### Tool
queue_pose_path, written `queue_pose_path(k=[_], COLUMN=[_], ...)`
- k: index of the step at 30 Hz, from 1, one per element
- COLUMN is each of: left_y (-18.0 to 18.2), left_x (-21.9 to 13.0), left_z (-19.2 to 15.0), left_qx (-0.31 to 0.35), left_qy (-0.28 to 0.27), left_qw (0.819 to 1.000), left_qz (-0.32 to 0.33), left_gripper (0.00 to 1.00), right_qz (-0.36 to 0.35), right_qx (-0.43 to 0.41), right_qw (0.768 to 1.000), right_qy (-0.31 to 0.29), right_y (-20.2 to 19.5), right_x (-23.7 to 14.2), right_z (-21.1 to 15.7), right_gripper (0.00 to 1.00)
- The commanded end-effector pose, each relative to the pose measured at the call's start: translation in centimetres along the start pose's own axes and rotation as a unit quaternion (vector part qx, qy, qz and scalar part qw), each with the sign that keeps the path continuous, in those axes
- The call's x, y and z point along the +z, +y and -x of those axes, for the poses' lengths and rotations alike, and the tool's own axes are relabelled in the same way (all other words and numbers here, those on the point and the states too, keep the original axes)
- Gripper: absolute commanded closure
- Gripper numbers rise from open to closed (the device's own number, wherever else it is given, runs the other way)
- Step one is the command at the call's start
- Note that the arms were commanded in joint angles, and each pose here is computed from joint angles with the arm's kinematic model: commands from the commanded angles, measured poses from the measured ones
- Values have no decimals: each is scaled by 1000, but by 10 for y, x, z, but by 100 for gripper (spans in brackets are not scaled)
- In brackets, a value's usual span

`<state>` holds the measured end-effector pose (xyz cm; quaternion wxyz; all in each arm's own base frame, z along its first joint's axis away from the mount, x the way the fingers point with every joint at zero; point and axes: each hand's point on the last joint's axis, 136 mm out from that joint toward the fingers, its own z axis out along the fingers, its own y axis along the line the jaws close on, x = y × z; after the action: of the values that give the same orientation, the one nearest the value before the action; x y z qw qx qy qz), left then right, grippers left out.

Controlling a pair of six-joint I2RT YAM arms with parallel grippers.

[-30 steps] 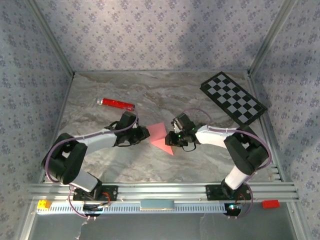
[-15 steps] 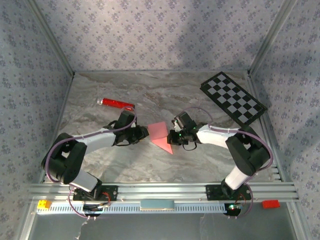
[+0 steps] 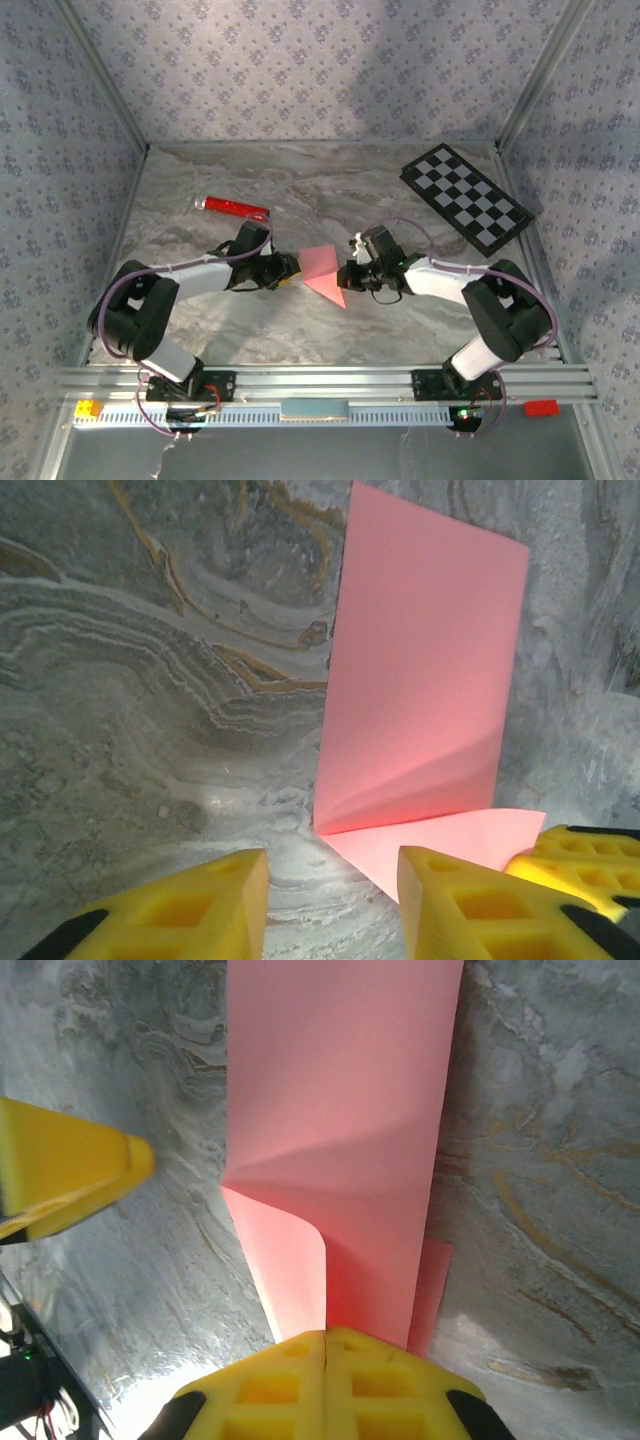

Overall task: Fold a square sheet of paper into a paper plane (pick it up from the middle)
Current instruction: Fourth fold the wing at the center of the table.

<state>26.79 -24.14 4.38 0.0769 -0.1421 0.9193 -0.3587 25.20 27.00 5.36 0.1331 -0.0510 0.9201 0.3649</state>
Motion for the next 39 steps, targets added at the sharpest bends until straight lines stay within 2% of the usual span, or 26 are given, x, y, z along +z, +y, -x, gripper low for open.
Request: queue_pose_path(k=[1, 27, 33, 39], left_y=[-24, -31, -33, -33], left_x=[1, 18, 22, 25], left_z=[7, 13, 14, 15], left_qx=[7, -11, -12, -14], left_qy=[10, 34, 37, 39], left_qw=[999, 997, 997, 997], left_qz=[-42, -66, -69, -73], left_gripper=[59, 53, 54, 61], right_qz=[43, 95, 99, 100], right_qx=[0, 15, 16, 17], right_qw=[999, 995, 994, 994], right_qy=[-15, -39, -38, -36], right_y=[14, 19, 20, 19], right_x=[-7, -19, -19, -19], right_z=[6, 11, 11, 9], right_gripper=[95, 98, 98, 98])
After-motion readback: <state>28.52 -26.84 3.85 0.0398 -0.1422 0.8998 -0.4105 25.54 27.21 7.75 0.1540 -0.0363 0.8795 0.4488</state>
